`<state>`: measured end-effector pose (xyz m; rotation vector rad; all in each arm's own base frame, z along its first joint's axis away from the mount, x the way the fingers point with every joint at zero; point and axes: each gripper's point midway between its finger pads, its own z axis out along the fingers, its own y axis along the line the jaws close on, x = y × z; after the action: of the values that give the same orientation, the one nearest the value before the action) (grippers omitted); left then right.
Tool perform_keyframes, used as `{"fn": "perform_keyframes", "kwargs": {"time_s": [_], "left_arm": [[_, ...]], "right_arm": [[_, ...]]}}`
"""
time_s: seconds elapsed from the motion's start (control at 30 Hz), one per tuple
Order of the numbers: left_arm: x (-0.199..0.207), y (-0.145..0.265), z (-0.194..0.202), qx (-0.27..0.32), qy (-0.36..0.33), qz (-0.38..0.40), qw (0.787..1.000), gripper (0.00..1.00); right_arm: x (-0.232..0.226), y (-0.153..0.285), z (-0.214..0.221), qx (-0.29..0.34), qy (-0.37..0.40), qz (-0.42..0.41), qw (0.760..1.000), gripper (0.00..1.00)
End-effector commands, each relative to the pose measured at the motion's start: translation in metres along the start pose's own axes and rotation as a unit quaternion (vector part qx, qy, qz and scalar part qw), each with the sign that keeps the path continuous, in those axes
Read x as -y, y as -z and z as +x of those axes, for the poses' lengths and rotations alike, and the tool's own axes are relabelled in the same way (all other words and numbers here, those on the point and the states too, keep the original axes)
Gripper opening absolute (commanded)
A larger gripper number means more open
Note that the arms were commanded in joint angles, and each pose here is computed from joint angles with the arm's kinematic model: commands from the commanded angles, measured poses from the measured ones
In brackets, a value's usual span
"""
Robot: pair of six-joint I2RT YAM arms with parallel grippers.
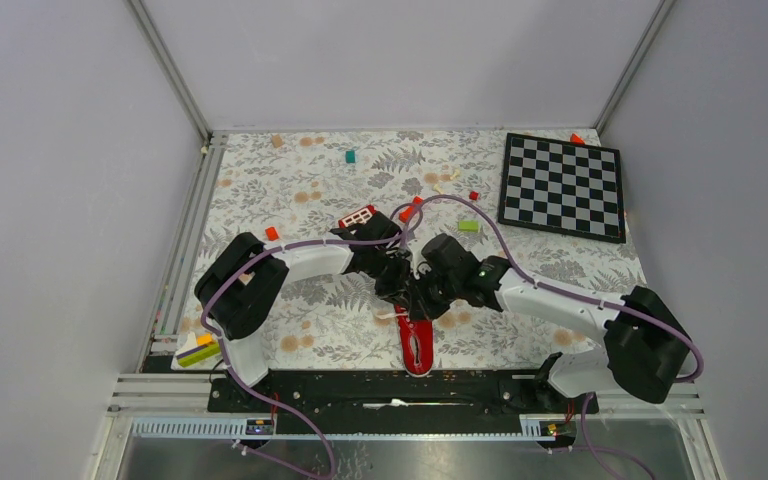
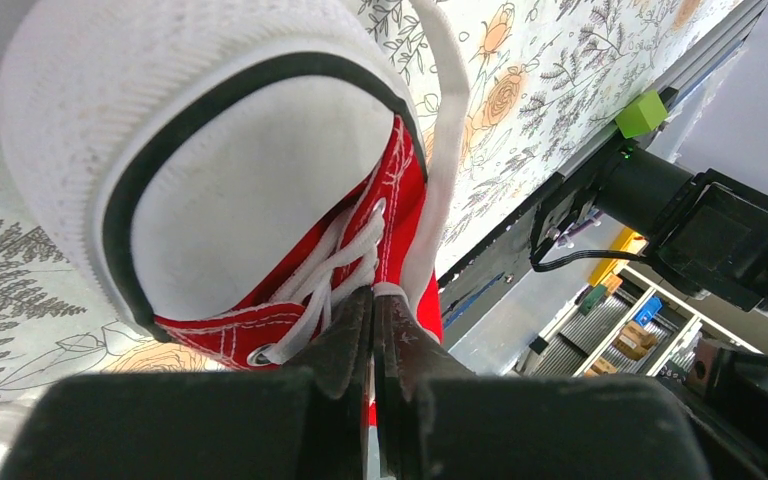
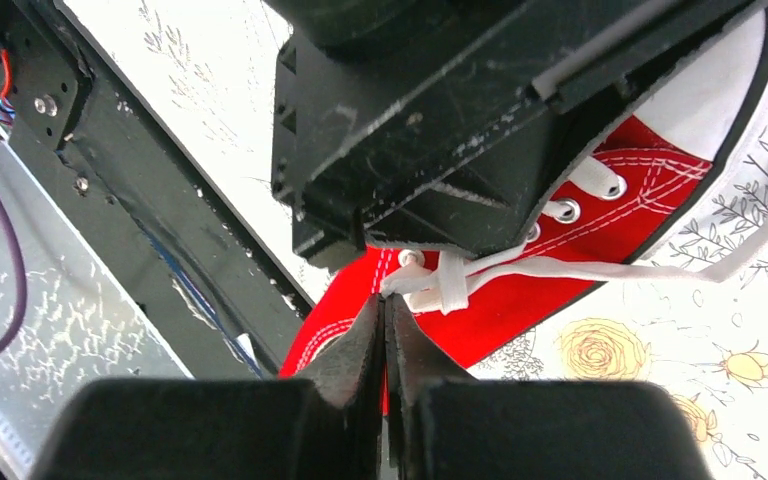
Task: Tie the shoes
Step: Cross the shoelace with the shoelace.
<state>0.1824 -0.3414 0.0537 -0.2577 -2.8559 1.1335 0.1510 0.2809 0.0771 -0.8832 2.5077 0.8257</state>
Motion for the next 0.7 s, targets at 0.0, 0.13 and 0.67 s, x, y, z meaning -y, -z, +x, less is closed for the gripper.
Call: {"fn": "perform_keyframes", "kwargs": {"time_s": [0.0,0.13,0.67], "left_arm": [[0.001,-0.002,-0.008,0.015,-0.020,-0.001,1.000,0.00],[0.000,-0.002,-0.008,0.016,-0.019,-0.002,1.000,0.00],[0.000,-0.001,-0.008,0.017,-0.019,-0.001,1.000,0.00]], "right_arm": [[-0.032,0.006,-0.006,-0.034,-0.035,-0.055,0.997,0.00],[-0.035,0.007,-0.005,-0.050,-0.045,-0.061,0.996,0.00],[-0.009,0.021,-0.017,0.033,-0.065,0.020,0.997,0.32]]}}
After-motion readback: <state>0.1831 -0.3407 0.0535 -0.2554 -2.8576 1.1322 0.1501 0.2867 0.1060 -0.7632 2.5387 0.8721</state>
